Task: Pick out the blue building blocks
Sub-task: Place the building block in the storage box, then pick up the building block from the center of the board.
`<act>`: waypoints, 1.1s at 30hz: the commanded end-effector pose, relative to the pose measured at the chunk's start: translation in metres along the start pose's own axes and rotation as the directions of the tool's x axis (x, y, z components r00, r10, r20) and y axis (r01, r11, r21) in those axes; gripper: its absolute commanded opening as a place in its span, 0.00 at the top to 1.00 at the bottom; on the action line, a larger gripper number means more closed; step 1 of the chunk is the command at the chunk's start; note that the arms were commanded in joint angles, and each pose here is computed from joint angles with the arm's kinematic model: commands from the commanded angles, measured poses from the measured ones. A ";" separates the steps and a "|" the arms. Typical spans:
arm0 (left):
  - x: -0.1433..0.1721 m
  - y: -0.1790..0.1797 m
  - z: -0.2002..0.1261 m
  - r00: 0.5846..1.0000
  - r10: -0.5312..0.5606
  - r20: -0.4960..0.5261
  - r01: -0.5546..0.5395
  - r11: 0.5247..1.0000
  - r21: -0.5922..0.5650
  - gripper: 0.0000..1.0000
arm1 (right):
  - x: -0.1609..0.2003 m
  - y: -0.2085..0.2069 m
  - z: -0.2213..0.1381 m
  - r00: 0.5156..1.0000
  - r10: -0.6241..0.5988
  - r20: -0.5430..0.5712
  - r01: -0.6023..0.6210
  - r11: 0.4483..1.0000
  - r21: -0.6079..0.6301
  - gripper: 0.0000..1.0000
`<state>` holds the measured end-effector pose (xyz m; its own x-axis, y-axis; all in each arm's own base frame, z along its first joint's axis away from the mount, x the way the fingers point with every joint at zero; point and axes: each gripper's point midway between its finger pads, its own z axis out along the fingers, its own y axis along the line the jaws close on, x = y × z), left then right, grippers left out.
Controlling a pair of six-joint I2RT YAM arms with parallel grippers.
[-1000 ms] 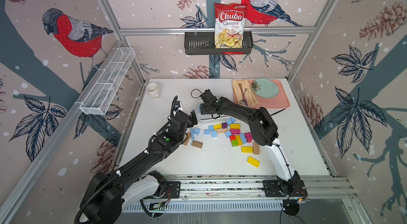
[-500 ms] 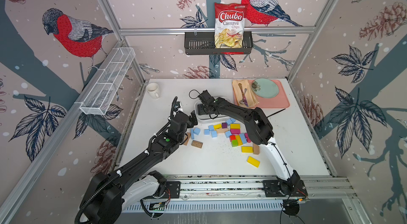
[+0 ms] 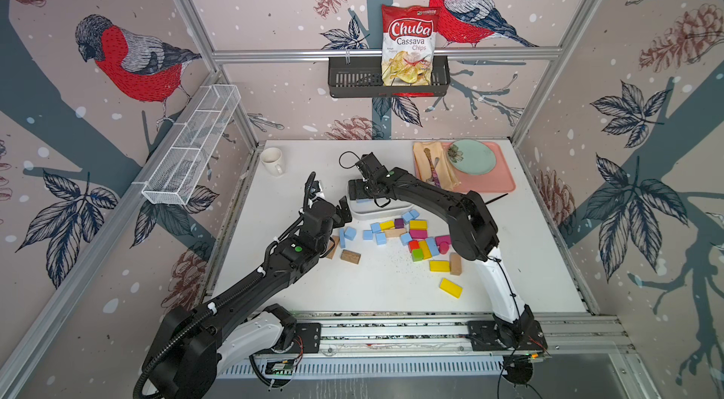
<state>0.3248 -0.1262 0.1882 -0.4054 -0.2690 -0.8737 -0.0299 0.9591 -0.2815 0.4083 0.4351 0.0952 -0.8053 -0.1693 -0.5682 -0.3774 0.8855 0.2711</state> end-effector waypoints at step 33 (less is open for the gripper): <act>0.142 0.023 0.012 0.893 -0.003 -0.449 -0.066 0.988 -0.138 0.49 | 0.027 -0.086 -0.123 0.983 0.048 0.174 -0.065 0.994 0.092 0.00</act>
<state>0.2771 -0.1481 0.0551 -0.7785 -0.1903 -0.5981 -0.0909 0.9770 -0.1927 0.3577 0.3016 0.1446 -0.7479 -0.0836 -0.6585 -0.2941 0.9311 0.2158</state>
